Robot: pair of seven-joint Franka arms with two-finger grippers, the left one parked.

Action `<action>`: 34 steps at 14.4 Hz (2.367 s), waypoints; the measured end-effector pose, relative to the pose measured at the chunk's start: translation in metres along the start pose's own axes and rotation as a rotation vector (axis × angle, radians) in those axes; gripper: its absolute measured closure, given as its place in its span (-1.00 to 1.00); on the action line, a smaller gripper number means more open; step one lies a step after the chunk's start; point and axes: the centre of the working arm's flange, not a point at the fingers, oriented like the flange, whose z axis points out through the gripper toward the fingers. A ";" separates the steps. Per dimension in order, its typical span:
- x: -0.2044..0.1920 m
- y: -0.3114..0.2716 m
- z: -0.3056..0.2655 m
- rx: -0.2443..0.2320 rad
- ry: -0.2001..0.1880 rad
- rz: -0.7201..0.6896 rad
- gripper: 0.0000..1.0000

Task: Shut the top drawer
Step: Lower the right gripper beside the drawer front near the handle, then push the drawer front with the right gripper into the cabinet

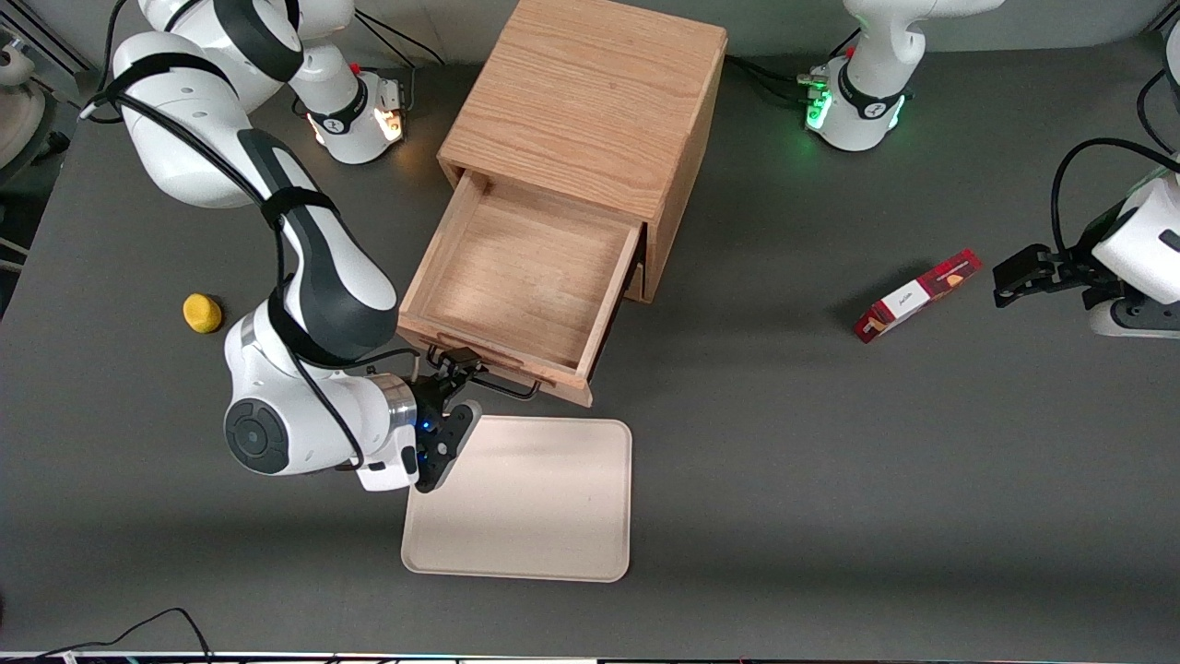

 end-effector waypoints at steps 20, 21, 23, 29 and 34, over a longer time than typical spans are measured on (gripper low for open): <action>-0.019 -0.094 0.038 0.030 -0.069 0.003 -1.00; -0.020 -0.098 0.041 0.029 -0.067 0.000 -1.00; -0.022 -0.103 0.048 0.024 -0.063 -0.004 -1.00; -0.026 -0.133 0.068 0.028 -0.078 0.017 -1.00; -0.027 -0.151 0.073 0.030 -0.084 0.014 -1.00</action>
